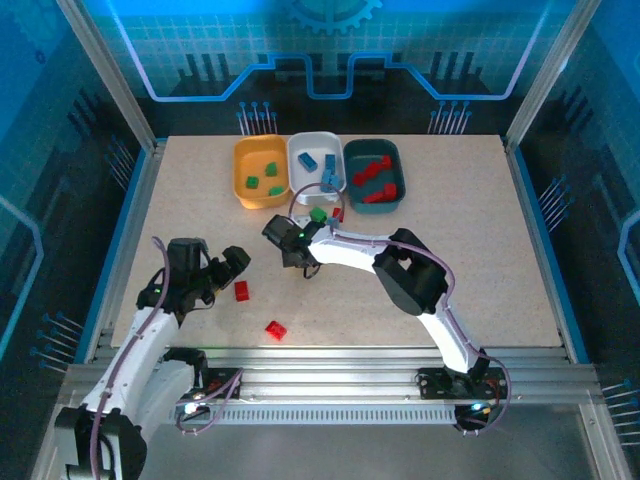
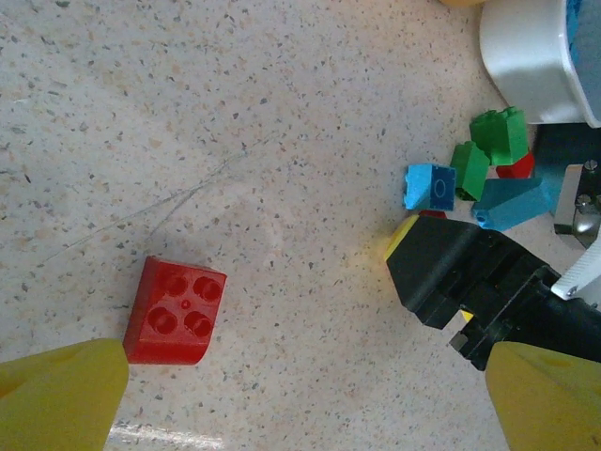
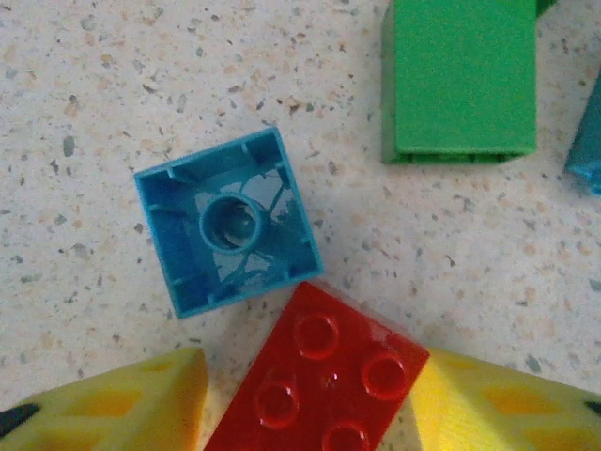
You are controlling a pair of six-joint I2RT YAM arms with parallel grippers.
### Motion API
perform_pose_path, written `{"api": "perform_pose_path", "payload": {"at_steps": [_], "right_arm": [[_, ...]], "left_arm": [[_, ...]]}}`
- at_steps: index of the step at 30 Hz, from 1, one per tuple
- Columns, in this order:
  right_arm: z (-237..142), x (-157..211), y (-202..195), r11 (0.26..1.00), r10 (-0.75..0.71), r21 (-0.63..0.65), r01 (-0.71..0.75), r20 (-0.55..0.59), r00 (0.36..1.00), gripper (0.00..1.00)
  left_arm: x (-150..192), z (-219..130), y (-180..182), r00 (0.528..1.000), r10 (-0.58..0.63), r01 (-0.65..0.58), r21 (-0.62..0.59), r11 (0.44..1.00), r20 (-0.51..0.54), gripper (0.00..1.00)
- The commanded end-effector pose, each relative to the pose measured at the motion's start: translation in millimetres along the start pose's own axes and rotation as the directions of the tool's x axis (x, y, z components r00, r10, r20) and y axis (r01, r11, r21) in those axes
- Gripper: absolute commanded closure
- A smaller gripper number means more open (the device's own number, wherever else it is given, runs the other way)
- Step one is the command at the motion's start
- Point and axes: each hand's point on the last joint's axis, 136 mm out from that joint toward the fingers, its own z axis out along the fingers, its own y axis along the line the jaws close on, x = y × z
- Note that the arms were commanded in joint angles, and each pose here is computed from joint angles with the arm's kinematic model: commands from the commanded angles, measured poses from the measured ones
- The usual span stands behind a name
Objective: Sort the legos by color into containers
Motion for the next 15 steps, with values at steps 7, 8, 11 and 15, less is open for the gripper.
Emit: {"api": "perform_pose_path", "payload": {"at_steps": [7, 8, 11, 15], "right_arm": [[-6.0, -4.5, -28.9, 0.996, -0.001, 0.088, -0.003, 0.043, 0.999, 0.66], [-12.0, -5.0, -31.4, 0.997, 0.000, 0.082, -0.005, 0.053, 0.999, 0.67], [-32.2, -5.5, -40.0, 0.998, -0.007, 0.065, 0.001, 0.095, 0.995, 0.70], [-64.8, -15.1, -60.3, 0.999, -0.017, 0.041, 0.011, 0.156, 0.988, 0.71]], "left_arm": [[-5.5, 3.2, -11.2, 1.000, 0.016, -0.015, 0.037, 0.999, -0.012, 0.01], [-5.7, 4.4, -11.5, 1.000, 0.016, -0.015, 0.038, 0.999, -0.014, 0.01], [-5.6, 9.0, -12.2, 1.000, 0.012, -0.011, 0.042, 0.999, -0.024, 0.01], [-2.3, 19.0, -13.0, 0.998, -0.003, 0.006, 0.055, 0.998, -0.055, 0.01]]}}
